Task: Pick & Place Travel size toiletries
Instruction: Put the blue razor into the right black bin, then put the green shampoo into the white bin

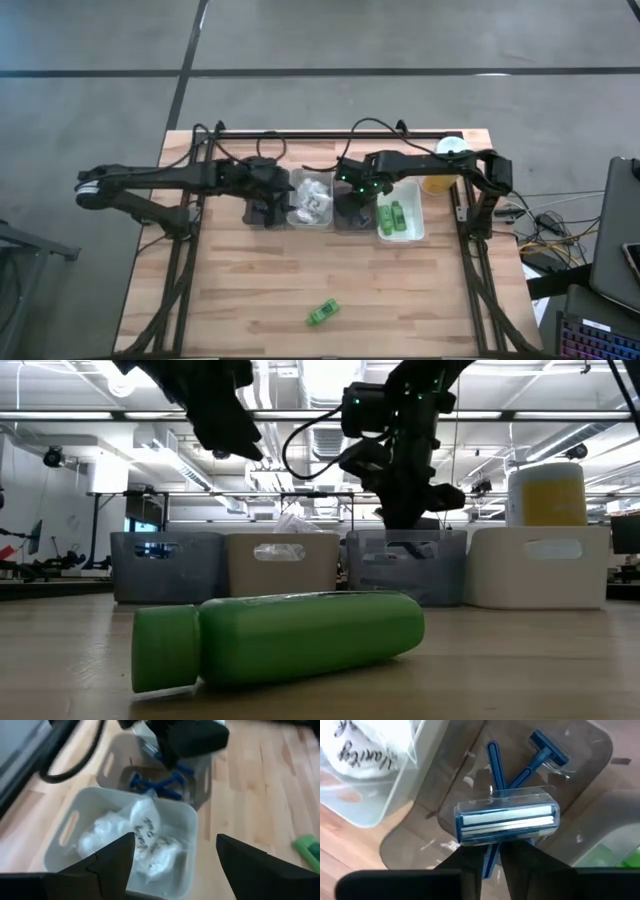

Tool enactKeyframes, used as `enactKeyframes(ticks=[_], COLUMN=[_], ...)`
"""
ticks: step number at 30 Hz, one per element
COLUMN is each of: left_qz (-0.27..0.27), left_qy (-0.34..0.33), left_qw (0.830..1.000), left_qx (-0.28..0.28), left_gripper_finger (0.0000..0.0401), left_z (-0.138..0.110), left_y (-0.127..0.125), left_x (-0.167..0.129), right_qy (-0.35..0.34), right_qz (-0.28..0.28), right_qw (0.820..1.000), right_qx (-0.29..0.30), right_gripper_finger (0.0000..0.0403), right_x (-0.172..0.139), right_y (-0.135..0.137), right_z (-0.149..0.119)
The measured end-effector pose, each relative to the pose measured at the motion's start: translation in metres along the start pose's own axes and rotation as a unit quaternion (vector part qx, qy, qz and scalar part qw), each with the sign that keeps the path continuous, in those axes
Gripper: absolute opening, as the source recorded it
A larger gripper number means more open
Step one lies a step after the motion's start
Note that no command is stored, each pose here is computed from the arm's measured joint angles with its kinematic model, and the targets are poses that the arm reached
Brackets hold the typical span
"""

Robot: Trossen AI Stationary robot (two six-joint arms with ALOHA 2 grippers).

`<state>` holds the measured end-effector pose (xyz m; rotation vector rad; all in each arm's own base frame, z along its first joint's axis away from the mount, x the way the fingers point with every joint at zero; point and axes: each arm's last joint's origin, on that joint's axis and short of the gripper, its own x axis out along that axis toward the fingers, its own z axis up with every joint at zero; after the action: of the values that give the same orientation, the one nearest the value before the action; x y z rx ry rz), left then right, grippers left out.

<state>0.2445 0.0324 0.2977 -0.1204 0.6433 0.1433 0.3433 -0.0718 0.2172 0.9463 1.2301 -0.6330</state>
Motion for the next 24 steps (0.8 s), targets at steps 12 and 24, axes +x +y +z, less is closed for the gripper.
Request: enactKeyframes(ticks=[12,24], left_qz=[-0.074,-0.115], left_qy=[-0.025,-0.028], left_qw=[0.996,0.989], left_qx=[-0.052,-0.084], left_gripper_finger=[0.0284,0.0284], left_z=[-0.019,-0.016], left_y=[0.045,0.035], left_x=[0.001,0.001], right_qy=[-0.011,-0.096], right_qz=[0.006,0.034], right_qw=[0.999,0.993], right_qx=[0.037,-0.066], right_gripper_finger=[0.0171,0.0245], right_x=[-0.007,-0.063], right_y=[0.001,0.017], right_z=[0.000,-0.040])
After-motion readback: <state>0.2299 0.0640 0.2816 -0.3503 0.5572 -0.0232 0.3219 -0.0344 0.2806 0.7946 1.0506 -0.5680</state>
